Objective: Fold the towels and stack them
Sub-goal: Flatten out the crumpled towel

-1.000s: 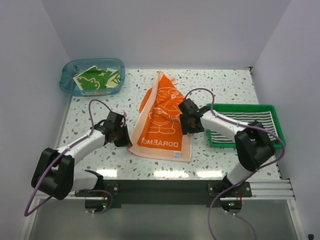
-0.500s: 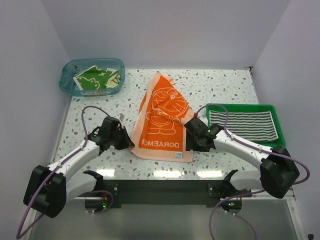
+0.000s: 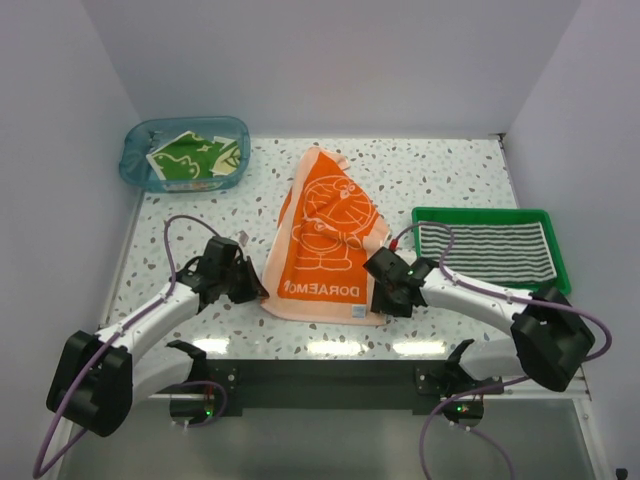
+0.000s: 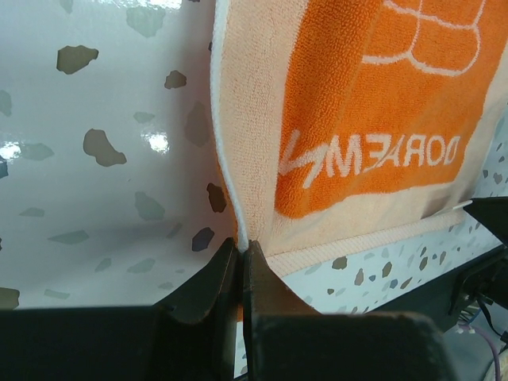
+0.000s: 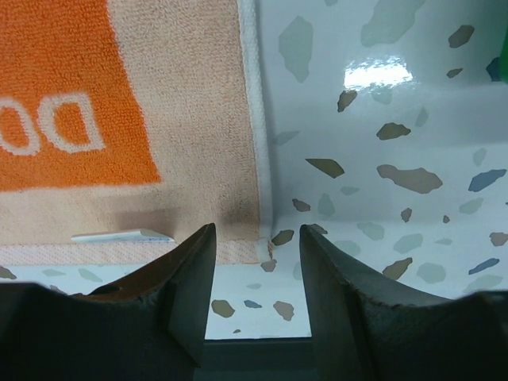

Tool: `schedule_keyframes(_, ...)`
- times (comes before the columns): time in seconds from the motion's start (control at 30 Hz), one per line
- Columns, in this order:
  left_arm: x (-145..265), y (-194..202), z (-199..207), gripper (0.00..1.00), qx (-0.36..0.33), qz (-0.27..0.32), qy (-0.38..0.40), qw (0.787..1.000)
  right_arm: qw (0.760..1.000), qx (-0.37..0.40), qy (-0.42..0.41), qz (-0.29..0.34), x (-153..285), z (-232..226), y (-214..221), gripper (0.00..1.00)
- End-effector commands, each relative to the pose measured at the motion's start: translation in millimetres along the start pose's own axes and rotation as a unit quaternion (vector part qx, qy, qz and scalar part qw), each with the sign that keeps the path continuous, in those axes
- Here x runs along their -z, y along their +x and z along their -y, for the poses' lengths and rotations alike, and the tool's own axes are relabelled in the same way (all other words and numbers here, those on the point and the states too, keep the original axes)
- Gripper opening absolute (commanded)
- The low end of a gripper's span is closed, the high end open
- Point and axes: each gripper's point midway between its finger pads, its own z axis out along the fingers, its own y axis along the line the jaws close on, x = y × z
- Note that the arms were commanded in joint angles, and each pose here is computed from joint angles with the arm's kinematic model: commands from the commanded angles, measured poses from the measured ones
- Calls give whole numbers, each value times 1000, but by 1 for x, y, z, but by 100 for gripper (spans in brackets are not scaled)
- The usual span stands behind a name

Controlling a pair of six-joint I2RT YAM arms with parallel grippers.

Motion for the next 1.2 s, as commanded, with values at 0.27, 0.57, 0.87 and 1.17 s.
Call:
schedule_keyframes(0.27, 2, -1, 6, 0, -20, 8, 20, 1000, 999, -18, 20, -21, -24, -1, 20, 42)
schedule_keyframes(0.57, 0, -1, 7, 0, -21, 10, 24, 999, 1000, -8, 21, 4, -14, -4, 6, 0)
schedule_keyframes(0.87, 39, -98, 82, 0, -47, 116, 75, 989, 989, 56, 7, 134, 69, -37, -94, 0)
schedule_keyframes(1.17, 162, -284, 203, 0, -106, 319, 135, 932, 937, 51, -40, 344, 227, -46, -283, 0)
